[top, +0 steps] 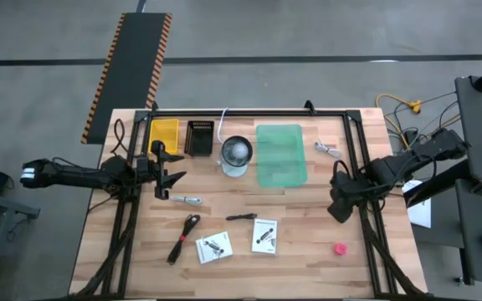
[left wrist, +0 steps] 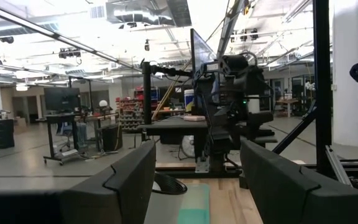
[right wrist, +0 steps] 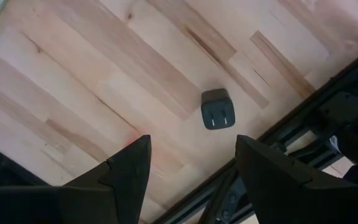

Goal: Pick and place items into bin
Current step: Put the black charger adapter into the yellow bin

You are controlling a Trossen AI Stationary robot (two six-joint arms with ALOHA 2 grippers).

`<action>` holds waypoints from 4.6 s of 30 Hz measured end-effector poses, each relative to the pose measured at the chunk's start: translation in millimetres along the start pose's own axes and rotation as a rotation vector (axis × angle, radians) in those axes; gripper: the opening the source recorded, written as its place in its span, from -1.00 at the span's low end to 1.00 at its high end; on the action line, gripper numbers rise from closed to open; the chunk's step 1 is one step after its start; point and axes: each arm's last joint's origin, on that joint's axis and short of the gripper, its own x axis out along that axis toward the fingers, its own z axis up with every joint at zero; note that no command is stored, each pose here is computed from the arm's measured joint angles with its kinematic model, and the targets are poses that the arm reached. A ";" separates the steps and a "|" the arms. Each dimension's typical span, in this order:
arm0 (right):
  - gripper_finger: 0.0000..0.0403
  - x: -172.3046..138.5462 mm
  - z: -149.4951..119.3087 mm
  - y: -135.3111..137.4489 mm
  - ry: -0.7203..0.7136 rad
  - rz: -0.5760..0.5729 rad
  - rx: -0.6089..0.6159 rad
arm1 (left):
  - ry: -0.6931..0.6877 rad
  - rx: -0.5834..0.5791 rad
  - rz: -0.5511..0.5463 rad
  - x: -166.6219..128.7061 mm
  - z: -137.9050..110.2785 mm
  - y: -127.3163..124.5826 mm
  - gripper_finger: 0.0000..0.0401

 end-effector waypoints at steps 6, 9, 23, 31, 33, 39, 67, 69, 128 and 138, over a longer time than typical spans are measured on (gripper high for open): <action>0.09 4.0 -8.2 4.6 -0.049 -0.035 -0.021 | 0.000 0.000 0.000 0.0 0.0 0.0 0.09; 0.09 11.2 -11.5 9.4 -0.039 -0.077 -0.047 | 0.000 0.000 0.000 0.0 0.0 0.0 0.09; 0.09 46.9 -16.0 33.9 0.017 -0.277 -0.167 | 0.000 0.000 0.000 0.0 0.0 0.0 0.09; 0.28 49.2 -16.0 29.2 0.001 -0.285 -0.096 | 0.000 0.015 0.000 0.0 0.0 0.0 0.09; 0.36 51.6 -16.2 23.8 -0.001 -0.294 -0.077 | 0.000 0.024 0.000 0.1 0.1 0.0 0.09; 0.48 67.9 -16.4 10.2 -0.001 -0.252 -0.079 | 0.000 0.024 0.000 0.1 0.1 0.0 0.09; 0.43 100.1 -15.5 -5.3 0.001 -0.199 -0.171 | 0.000 0.025 0.001 0.1 0.1 0.0 0.09; 0.43 100.2 -15.5 -5.1 0.000 -0.197 -0.174 | 0.000 0.025 0.000 0.1 0.1 0.0 0.09; -0.14 118.0 -16.3 -11.0 0.045 -0.154 -0.210 | 0.000 0.025 0.000 0.1 0.1 0.0 0.09; -0.27 117.9 -16.3 -11.0 0.046 -0.152 -0.226 | 0.000 0.025 0.001 0.1 0.1 0.0 0.09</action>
